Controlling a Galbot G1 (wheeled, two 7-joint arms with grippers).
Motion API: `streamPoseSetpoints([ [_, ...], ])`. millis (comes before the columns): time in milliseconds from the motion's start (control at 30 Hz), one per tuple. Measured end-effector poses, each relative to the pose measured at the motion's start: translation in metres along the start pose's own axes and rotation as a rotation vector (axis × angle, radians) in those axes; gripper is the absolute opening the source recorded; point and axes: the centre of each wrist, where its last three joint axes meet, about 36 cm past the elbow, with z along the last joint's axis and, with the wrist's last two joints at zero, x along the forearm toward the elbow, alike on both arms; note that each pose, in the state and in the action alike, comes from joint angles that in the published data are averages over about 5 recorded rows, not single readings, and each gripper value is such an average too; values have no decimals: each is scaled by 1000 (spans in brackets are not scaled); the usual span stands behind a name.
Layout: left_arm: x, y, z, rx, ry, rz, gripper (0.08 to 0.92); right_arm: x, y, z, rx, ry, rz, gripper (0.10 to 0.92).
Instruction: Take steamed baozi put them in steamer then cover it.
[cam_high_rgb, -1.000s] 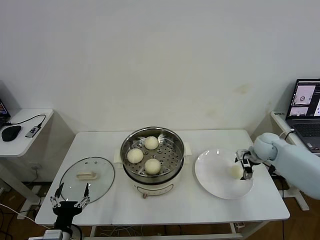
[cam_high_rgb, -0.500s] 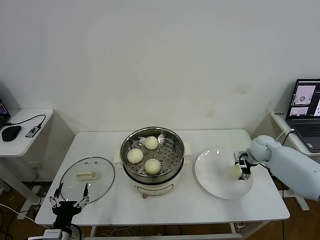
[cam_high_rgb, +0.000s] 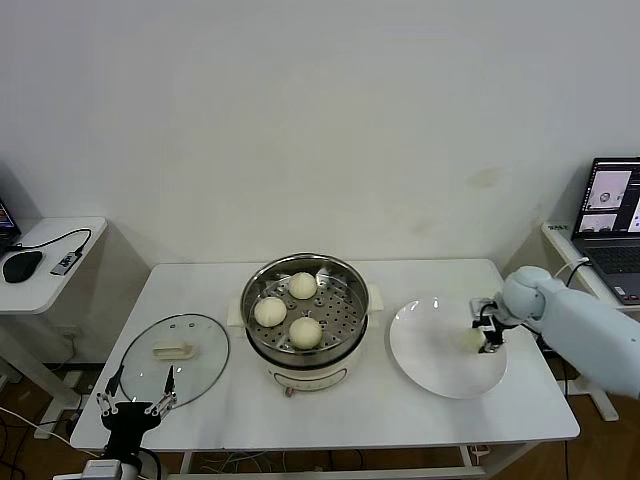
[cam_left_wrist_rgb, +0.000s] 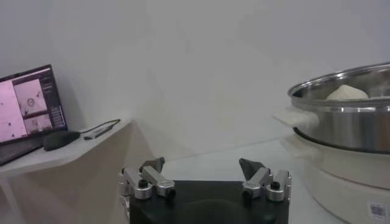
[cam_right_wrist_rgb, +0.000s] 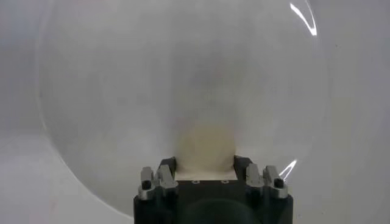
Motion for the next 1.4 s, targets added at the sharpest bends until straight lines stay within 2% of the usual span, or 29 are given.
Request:
streamPoseSetpoints([
  [300, -1, -4, -2, 4, -8, 14, 823, 74, -25, -29, 20, -63, 77, 592],
  [533, -2, -6, -4, 8, -14, 23, 823, 143, -47, -82, 55, -142, 141, 600],
  [733, -3, -5, -6, 12, -21, 21, 823, 180, -59, -135, 63, -210, 156, 602],
  [1100, -1, -1, -7, 15, -23, 5, 823, 187, -62, -232, 37, -306, 117, 602],
  [1400, -1, 0, -4, 17, -19, -3, 823, 158, -55, -278, 11, -290, 75, 602],
])
